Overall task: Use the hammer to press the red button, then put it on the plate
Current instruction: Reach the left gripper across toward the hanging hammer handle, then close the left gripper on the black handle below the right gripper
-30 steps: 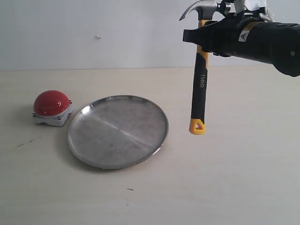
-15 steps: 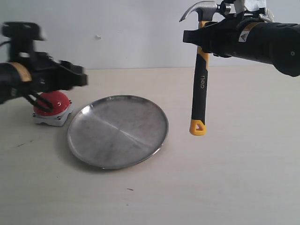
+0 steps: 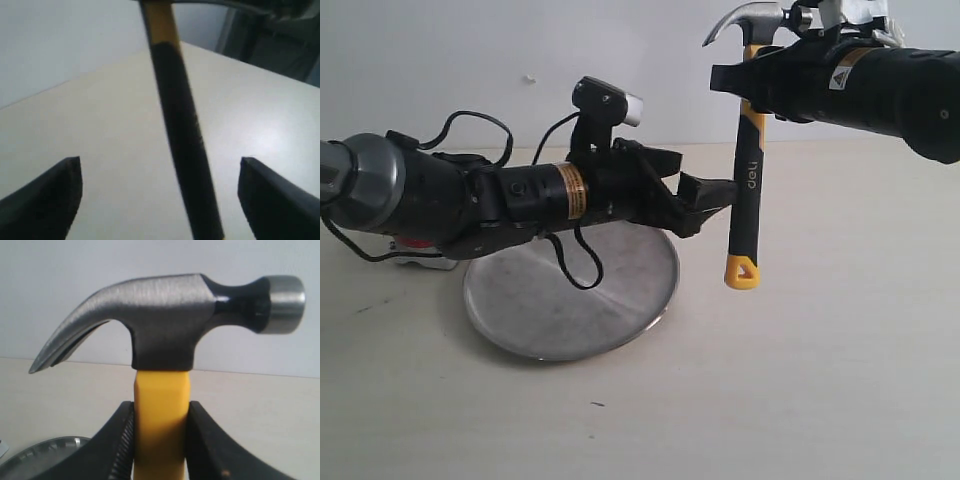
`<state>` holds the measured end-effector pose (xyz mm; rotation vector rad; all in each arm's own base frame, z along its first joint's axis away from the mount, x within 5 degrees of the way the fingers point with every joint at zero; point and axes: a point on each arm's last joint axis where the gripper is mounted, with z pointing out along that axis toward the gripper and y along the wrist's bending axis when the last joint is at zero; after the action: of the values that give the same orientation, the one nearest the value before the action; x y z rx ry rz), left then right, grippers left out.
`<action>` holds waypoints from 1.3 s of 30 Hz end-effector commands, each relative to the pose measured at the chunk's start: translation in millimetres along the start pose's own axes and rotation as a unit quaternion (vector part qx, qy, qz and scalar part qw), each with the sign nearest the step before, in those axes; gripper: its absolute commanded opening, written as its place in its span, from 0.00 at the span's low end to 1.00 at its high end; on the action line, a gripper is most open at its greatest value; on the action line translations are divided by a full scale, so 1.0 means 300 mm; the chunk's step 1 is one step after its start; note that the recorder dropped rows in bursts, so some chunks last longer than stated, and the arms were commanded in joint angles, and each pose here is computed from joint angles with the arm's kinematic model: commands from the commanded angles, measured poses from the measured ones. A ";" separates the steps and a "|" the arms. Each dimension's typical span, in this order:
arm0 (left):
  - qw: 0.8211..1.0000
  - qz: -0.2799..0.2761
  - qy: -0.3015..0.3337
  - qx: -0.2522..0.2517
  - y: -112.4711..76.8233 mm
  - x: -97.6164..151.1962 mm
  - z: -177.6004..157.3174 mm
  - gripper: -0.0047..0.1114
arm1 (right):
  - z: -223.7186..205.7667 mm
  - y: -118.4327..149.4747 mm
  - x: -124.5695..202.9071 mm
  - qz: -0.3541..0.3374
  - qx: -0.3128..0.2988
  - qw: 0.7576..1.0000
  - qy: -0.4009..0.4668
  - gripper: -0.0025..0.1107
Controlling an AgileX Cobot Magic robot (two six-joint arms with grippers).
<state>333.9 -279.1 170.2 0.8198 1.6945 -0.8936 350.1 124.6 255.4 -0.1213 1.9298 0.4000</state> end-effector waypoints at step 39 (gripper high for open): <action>0.990 -0.086 0.005 0.113 -0.003 0.098 0.217 0.74 | -0.015 0.015 -0.047 -0.003 -0.015 0.999 -0.047 0.02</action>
<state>354.3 -330.5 123.0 0.8459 1.7260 -1.2135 350.1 124.6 255.4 -0.1194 1.9301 0.4013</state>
